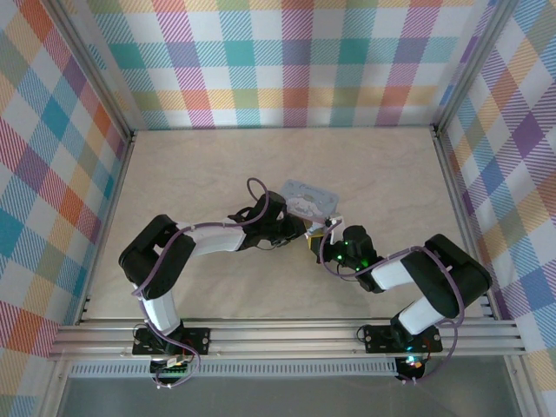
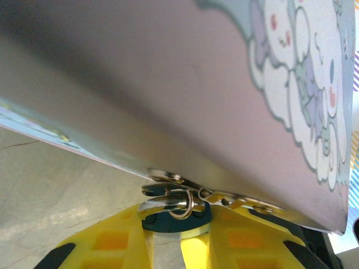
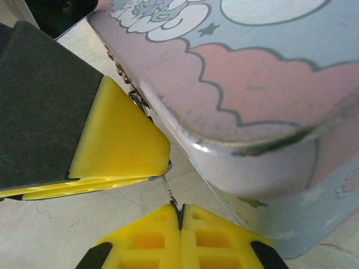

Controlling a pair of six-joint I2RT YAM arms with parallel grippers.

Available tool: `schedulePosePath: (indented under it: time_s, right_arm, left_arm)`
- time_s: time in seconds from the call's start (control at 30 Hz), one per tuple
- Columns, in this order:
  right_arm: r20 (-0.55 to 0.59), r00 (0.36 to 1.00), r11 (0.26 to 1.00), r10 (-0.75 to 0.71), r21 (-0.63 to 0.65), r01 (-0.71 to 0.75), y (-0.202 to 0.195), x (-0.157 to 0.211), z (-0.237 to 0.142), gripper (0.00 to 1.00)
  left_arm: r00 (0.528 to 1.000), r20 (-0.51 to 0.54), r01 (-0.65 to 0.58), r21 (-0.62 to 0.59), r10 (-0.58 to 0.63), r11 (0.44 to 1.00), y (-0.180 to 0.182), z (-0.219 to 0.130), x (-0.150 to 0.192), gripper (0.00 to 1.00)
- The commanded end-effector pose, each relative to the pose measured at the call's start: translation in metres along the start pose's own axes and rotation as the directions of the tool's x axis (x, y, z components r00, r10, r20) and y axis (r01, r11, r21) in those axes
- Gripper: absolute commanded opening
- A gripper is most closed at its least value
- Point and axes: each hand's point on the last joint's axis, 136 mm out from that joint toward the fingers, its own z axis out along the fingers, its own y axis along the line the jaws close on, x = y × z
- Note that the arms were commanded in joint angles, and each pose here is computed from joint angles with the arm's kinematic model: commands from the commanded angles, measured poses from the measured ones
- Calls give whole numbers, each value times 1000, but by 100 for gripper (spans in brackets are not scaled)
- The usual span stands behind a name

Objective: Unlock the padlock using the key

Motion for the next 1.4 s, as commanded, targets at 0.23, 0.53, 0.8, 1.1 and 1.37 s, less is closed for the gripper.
schedulePosePath:
  time_s: [0.23,0.53,0.8,1.1,1.37]
  right_arm:
    - [85,996,1000,3,-30,-1,11,-27,1,0]
    - [104,994,998,16,-63,-10,20,-39,1,0]
    - [132,991,995,25,-98,-12,30,-53,2,0]
    - [150,989,991,15,-135,6,37,-60,5,0]
    - [156,982,994,-103,-22,108,21,-61,6,0]
  left_arm:
    - [998,-33,-42,113,46,993,-46,-17,11,16]
    - [998,-41,-42,109,47,993,-43,-13,15,17]
    - [998,-41,-36,112,40,993,-43,-12,16,16]
    - [998,-49,-31,125,38,992,-47,-12,17,16]
    - [998,-63,-22,118,30,993,-48,-13,18,16]
